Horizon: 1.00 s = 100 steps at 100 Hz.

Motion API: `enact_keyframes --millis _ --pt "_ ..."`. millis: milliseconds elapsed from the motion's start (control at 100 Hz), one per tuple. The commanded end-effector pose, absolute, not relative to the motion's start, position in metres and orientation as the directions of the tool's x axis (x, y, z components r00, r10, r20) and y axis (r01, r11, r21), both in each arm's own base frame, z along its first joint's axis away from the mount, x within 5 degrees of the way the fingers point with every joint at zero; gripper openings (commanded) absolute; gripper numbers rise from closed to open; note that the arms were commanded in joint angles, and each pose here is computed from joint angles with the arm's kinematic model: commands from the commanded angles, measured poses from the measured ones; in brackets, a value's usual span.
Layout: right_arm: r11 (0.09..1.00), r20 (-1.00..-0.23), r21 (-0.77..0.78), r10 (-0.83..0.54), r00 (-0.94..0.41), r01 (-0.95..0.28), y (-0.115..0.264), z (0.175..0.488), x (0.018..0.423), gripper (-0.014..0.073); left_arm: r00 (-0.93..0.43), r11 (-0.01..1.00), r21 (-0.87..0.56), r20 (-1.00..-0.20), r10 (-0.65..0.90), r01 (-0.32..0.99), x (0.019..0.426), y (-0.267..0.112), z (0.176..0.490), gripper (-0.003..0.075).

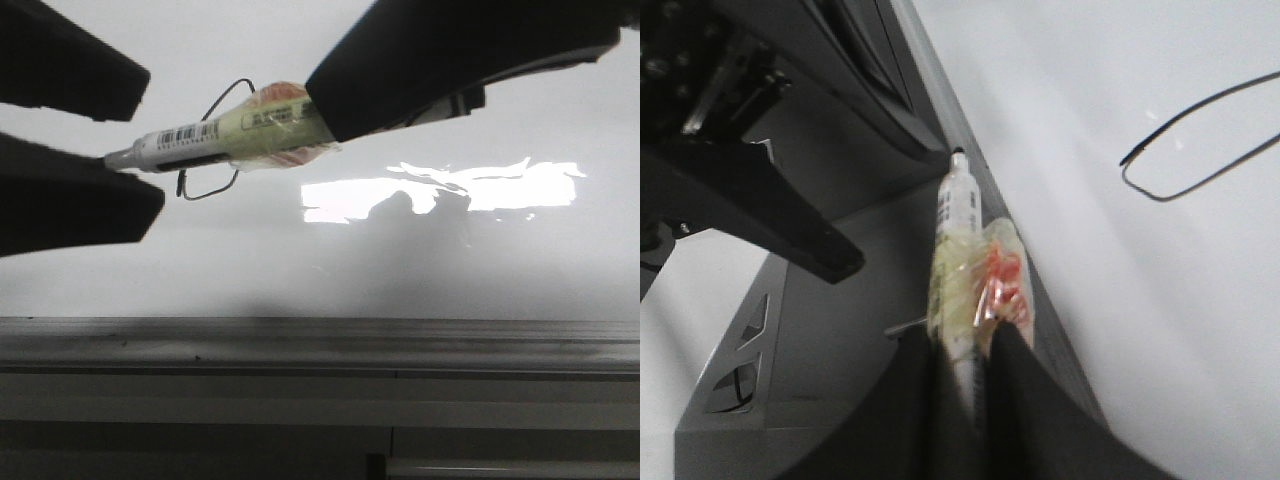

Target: Write number 0 on whiteboard

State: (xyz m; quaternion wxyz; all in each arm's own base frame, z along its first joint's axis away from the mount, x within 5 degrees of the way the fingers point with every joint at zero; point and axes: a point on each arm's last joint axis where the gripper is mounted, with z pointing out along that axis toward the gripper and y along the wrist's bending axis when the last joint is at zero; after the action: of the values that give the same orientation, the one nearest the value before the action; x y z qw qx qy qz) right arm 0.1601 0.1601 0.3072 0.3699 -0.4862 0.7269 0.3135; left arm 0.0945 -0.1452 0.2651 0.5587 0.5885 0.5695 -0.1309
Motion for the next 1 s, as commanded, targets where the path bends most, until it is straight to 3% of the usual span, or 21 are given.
enact_keyframes --millis 0,300,560,830,900,990 --pt "0.314 -0.869 0.106 -0.432 -0.241 -0.944 0.1611 0.3233 0.1584 -0.0057 0.320 0.292 0.527 -0.781 0.536 0.798 0.0998 -0.1475 0.2706 0.0367" --pt "0.294 -0.865 0.119 -0.438 -0.244 -0.948 0.1614 0.3230 0.1562 -0.0057 0.320 0.283 0.528 -0.777 0.543 0.801 0.1004 -0.1490 0.2687 0.0364" --pt "0.283 -0.867 0.142 -0.427 -0.257 -0.949 0.1623 0.3239 0.1545 -0.0057 0.342 0.235 0.508 -0.791 0.508 0.828 0.0949 -0.1525 0.2690 0.0242" --pt "0.282 -0.866 0.144 -0.428 -0.259 -0.948 0.1625 0.3235 0.1549 -0.0057 0.359 0.225 0.526 -0.779 0.514 0.820 0.0951 -0.1524 0.2690 0.0225" --pt "0.281 -0.866 0.147 -0.428 -0.261 -0.948 0.1627 0.3232 0.1549 -0.0057 0.359 0.225 0.526 -0.779 0.514 0.820 0.0951 -0.1524 0.2690 0.0180" --pt "0.274 -0.864 0.151 -0.430 -0.261 -0.950 0.1628 0.3231 0.1541 -0.0057 0.359 0.225 0.526 -0.779 0.514 0.820 0.0951 -0.1524 0.2690 0.0059"
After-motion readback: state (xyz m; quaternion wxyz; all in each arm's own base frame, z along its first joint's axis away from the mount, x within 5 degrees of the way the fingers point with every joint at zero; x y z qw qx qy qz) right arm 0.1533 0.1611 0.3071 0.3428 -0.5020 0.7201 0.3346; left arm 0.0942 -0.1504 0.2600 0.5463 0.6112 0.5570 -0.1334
